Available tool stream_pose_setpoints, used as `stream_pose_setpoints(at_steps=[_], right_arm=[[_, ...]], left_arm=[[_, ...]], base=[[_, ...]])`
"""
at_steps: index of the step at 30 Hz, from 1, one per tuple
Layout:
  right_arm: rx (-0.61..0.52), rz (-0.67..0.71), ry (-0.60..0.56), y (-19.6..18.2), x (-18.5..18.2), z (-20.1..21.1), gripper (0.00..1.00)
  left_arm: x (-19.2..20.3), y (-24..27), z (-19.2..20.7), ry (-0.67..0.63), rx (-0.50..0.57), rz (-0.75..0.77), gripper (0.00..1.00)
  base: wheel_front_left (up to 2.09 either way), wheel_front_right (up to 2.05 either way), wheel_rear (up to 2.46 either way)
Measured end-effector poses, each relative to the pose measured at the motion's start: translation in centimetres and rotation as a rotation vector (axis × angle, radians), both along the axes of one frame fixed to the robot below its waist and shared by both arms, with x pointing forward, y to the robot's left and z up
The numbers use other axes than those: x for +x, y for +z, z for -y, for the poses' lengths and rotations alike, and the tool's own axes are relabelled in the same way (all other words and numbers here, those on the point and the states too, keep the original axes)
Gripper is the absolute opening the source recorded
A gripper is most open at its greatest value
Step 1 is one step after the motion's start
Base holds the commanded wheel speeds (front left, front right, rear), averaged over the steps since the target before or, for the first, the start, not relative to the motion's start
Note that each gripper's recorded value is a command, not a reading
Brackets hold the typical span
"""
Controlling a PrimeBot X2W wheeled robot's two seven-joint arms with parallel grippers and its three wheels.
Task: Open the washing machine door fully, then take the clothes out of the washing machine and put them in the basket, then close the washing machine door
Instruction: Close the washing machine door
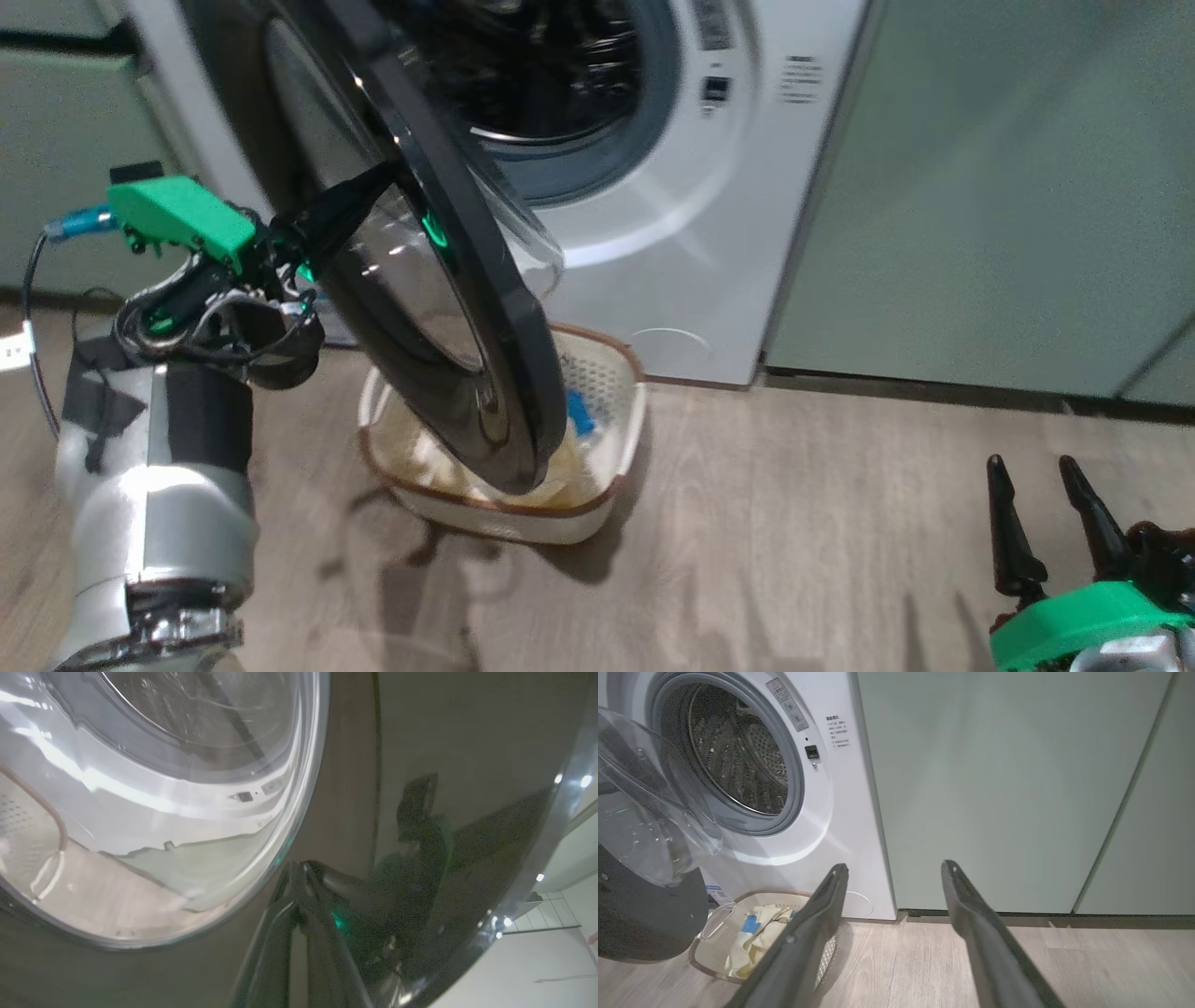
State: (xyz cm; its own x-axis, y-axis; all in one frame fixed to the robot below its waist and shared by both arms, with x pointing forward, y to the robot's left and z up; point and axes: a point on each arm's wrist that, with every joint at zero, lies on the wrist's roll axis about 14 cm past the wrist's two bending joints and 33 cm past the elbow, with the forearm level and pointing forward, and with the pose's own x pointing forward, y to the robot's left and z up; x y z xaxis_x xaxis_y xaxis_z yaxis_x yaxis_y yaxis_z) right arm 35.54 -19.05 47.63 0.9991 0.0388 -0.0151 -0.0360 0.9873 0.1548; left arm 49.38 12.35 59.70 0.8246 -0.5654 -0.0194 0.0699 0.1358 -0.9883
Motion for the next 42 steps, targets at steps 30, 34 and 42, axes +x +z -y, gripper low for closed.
stream_pose_setpoints(at_steps=[30, 34, 42], right_arm=[[0.0, 0.029, -0.044, 0.9, -0.9, 1.5, 1.0], [0.002, 0.032, -0.024, 1.0, -0.4, 0.8, 1.0], [0.007, 0.042, -0.004, 1.3, 0.2, 0.1, 1.0]], left_arm=[[-1.4, -4.1, -0.2, 0.074, 0.162, -0.013, 1.0], [-2.3, -5.8, -2.5, 0.138, 0.271, -0.02, 1.0], [-4.5, -7.5, -7.7, 0.319, 0.51, 0.041, 1.0]], base=[[0.0, 0.0, 0.0], [0.0, 0.0, 0.0], [0.0, 0.0, 0.0]])
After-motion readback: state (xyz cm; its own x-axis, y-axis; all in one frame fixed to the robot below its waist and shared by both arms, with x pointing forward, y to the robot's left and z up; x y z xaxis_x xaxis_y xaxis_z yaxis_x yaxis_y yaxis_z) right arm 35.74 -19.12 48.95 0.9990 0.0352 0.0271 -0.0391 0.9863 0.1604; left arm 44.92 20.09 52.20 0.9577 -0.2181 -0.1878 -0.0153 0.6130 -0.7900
